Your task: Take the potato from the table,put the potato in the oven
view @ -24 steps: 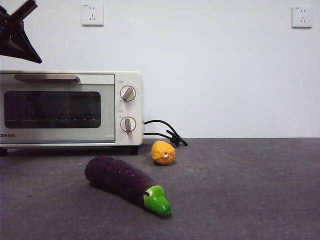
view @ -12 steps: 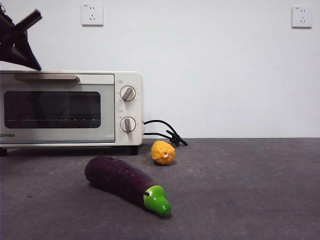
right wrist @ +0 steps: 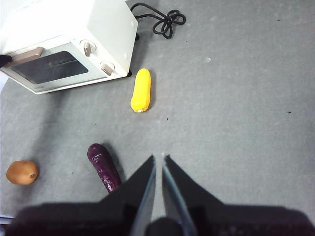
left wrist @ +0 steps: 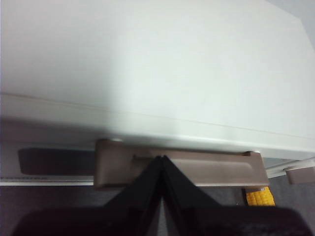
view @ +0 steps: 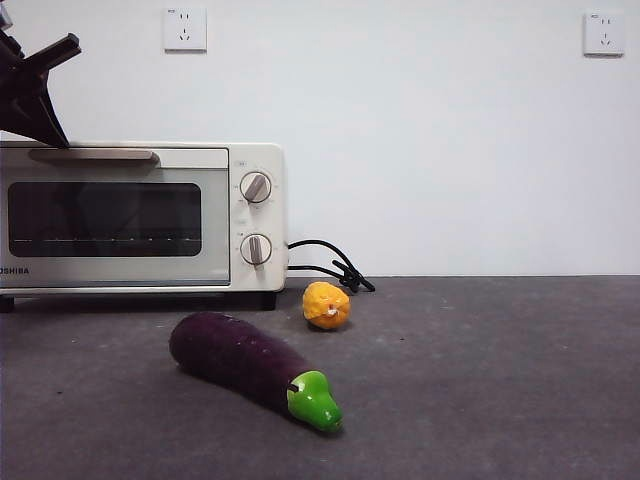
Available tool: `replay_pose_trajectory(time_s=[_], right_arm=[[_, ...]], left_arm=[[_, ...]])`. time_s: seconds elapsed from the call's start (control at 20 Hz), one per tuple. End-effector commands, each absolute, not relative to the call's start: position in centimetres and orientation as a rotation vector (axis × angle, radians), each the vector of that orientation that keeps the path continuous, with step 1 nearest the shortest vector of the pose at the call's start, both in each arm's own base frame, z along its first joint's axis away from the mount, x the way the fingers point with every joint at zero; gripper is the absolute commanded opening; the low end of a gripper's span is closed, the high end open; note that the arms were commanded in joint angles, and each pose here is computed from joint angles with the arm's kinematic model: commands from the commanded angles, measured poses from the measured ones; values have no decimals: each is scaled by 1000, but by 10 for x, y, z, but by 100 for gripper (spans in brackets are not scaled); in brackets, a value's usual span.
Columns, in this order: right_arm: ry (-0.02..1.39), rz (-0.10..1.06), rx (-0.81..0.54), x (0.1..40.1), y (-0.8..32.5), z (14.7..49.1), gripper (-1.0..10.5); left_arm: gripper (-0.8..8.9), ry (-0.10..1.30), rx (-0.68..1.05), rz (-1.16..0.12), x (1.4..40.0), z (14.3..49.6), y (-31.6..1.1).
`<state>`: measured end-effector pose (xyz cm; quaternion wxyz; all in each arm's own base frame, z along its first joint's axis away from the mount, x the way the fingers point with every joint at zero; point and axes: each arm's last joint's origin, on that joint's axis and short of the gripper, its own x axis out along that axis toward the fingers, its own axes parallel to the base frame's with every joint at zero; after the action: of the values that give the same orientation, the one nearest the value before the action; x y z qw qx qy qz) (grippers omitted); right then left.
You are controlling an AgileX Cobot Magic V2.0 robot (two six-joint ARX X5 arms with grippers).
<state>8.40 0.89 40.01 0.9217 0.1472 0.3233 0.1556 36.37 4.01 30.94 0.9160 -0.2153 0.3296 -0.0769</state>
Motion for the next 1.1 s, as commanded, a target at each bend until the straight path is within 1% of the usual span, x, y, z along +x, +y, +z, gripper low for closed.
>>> replay_pose_trajectory(time_s=[0.05, 0.3, 0.55, 0.8, 0.9, 1.0, 1.1], right_arm=[[671, 322, 297, 82, 9, 400, 32], [698, 318, 303, 80, 9, 398, 32], [698, 319, 302, 80, 9, 398, 32], [729, 319, 298, 77, 9, 396, 32], [752, 322, 288, 76, 9, 394, 32], [763, 322, 286, 70, 9, 393, 32], [754, 324, 280, 64, 10, 393, 32]], left_arm=[[-5, 768, -437, -155, 366, 294, 36], [-5, 832, -424, -160, 364, 286, 35], [-6, 926, -421, -158, 357, 280, 34], [-6, 1001, -398, -180, 351, 276, 26], [-6, 1028, -354, -168, 350, 275, 20], [-6, 1056, -254, -119, 348, 273, 13], [-6, 1068, -191, -110, 348, 272, 5]])
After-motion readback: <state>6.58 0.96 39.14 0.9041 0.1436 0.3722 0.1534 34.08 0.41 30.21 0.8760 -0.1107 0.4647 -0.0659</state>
